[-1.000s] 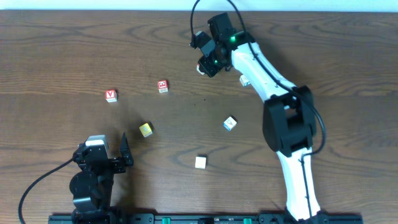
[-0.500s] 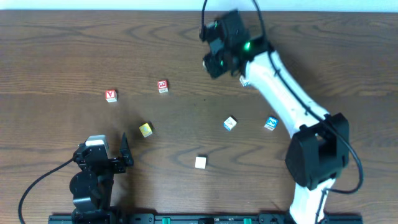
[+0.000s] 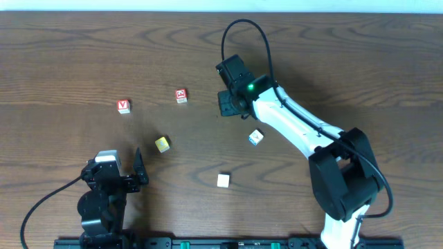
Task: Spell out Ai2
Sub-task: 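Carry the 'I' block toward center and lower it onto the table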
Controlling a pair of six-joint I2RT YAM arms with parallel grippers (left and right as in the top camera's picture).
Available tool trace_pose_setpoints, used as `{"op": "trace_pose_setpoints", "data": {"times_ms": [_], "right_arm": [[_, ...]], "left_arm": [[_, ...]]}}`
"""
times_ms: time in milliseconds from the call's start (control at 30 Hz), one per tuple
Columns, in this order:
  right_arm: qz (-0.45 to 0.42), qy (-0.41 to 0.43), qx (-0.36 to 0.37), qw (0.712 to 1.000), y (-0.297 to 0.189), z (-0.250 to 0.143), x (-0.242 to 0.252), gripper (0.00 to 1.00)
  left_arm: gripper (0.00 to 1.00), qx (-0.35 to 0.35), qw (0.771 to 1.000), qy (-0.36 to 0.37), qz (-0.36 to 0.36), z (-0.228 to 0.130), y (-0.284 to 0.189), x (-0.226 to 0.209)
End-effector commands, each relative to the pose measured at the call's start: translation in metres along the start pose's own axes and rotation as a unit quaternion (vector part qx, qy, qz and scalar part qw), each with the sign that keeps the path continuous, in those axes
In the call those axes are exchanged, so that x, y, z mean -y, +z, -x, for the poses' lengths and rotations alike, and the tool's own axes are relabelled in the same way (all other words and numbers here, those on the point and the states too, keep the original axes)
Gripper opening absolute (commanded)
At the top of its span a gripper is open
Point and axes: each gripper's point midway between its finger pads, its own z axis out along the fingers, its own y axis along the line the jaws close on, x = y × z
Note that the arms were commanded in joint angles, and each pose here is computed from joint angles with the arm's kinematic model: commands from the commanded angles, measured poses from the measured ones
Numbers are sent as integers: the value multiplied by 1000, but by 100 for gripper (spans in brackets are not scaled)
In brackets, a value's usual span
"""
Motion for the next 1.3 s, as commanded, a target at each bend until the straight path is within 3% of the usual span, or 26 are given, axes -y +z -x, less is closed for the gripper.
{"op": "trace_pose_setpoints", "data": {"times_ms": [0,267,733,1267], "right_arm": [[-9,19,12,1000,0,-1,2,1],[-33,20,32,999,8,-2,9,1],[-48,110,56,991,18,0,4,2],[-52,96,38,993,33,-13,-3,1]], "left_arm": [[95,-12,1000,-2,2,-11,3,-2],[95,-12,1000,-2,2,-11,3,-2],[95,-12,1000,-2,2,-11,3,-2],[95,-12,1000,-2,2,-11,3,-2]]}}
